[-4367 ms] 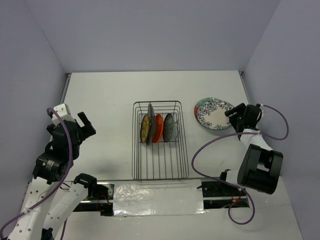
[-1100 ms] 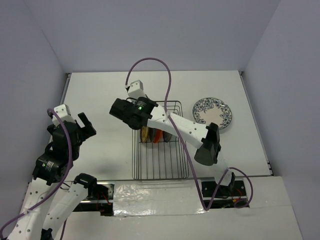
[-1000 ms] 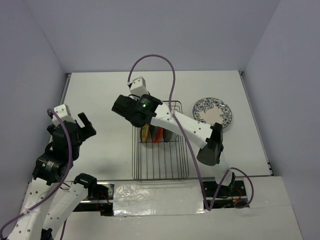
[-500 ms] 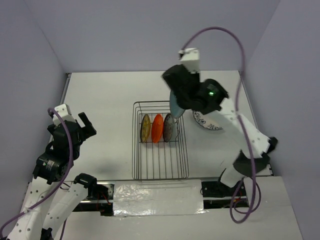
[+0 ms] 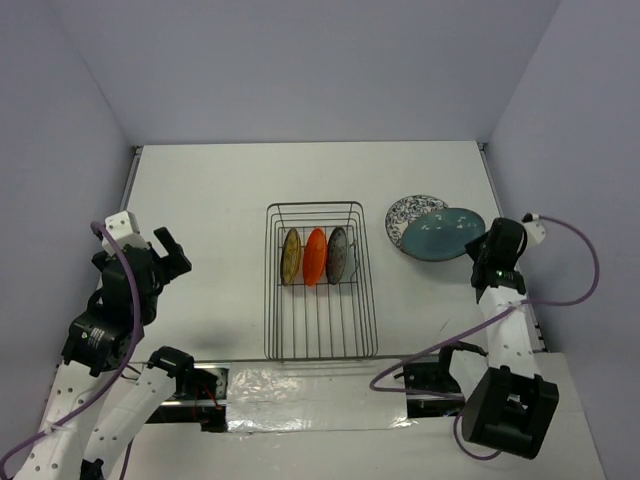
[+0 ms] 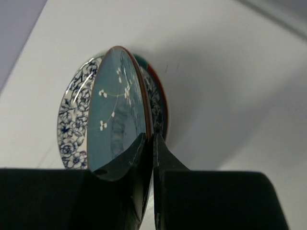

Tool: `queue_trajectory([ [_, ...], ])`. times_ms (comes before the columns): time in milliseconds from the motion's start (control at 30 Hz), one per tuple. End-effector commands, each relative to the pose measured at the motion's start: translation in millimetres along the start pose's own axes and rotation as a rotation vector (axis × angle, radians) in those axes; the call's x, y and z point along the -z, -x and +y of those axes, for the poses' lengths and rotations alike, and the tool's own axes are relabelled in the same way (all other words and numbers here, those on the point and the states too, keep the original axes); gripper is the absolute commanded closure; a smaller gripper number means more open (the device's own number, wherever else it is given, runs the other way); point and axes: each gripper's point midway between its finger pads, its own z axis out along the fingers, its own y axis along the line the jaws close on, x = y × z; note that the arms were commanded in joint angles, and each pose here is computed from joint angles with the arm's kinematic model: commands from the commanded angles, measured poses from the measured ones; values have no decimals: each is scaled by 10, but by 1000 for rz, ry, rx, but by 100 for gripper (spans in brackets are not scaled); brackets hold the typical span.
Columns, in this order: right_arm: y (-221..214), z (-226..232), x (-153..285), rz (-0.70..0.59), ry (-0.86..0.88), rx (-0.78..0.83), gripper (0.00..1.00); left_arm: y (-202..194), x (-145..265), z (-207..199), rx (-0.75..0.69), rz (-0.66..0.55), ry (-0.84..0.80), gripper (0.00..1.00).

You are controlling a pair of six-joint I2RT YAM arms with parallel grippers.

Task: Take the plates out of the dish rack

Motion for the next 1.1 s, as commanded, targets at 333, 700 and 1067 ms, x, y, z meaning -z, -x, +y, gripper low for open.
queue_trajectory([
  [333, 154, 512, -172, -148, 427, -322, 96, 47, -28, -70, 3, -17, -19, 1],
  [700, -245, 111, -499, -61, 227, -372, 70, 34, -43, -84, -5, -9, -20, 0],
  [1067, -697, 8, -561, 164, 92, -247, 28, 35, -55, -99, -8, -8, -23, 0],
])
